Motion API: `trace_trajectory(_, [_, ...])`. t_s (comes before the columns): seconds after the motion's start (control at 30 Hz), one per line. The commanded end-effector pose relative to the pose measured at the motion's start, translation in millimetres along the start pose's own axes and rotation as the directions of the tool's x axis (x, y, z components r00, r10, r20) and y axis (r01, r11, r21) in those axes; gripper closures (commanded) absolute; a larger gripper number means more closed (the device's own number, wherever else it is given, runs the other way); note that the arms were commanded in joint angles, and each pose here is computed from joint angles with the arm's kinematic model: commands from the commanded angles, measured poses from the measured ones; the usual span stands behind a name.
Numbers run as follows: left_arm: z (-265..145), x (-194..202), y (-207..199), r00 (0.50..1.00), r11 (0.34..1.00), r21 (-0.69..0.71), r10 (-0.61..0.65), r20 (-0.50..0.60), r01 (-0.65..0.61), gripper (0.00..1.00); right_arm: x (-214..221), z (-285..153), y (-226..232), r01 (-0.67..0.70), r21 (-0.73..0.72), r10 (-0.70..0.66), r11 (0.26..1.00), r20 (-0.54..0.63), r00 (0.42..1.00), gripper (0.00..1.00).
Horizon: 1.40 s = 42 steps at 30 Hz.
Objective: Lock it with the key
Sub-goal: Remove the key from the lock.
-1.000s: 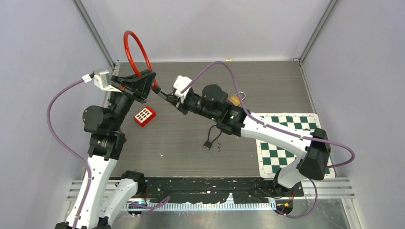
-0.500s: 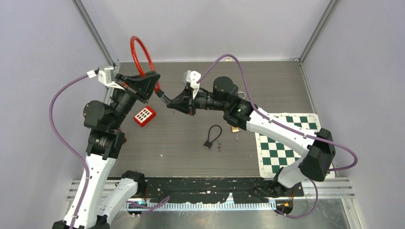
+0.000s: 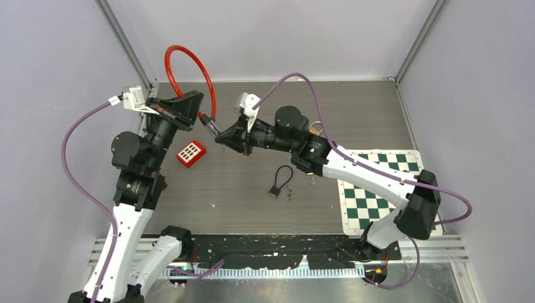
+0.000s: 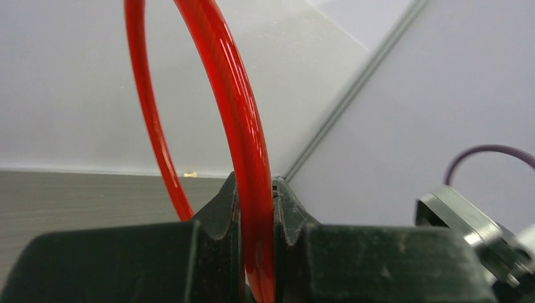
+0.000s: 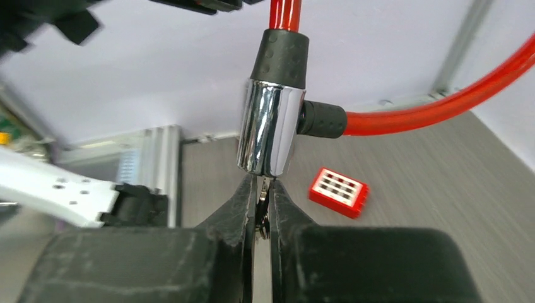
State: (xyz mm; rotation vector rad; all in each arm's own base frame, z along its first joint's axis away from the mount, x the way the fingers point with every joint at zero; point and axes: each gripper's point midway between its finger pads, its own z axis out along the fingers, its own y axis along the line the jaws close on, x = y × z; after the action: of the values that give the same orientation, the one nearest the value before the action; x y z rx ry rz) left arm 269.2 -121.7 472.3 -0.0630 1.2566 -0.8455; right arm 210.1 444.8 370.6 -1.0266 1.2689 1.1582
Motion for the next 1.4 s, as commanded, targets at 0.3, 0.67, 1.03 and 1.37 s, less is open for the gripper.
trace_trajectory(0.3, [-7.8, -95.9, 58.6, 0.941, 0.903, -0.425, 0.084, 0.328, 0.067, 1.00, 97.6, -22.2, -71.2, 0.481, 0.435, -0.227, 0.761, -0.516, 0.826, 0.95])
trace_trajectory(0.67, [-3.1, -107.6, 61.3, 0.932, 0.887, -0.457, 0.110, 0.344, 0.064, 1.00, 149.6, -36.4, -77.6, 0.617, 0.336, -0.300, 0.711, -0.649, 0.699, 0.95])
trace_trajectory(1.03, [-3.4, -26.2, 61.4, 0.974, 0.937, -0.312, -0.099, 0.202, 0.160, 0.75, 45.6, 10.0, -64.4, 0.460, 0.412, -0.307, 0.786, -0.386, 0.870, 0.95])
trace_trajectory(1.37, [-5.6, 12.0, 63.9, 0.976, 0.936, -0.281, -0.185, 0.116, 0.211, 0.67, 23.6, 21.5, -68.1, 0.451, 0.427, -0.323, 0.783, -0.341, 0.883, 0.95])
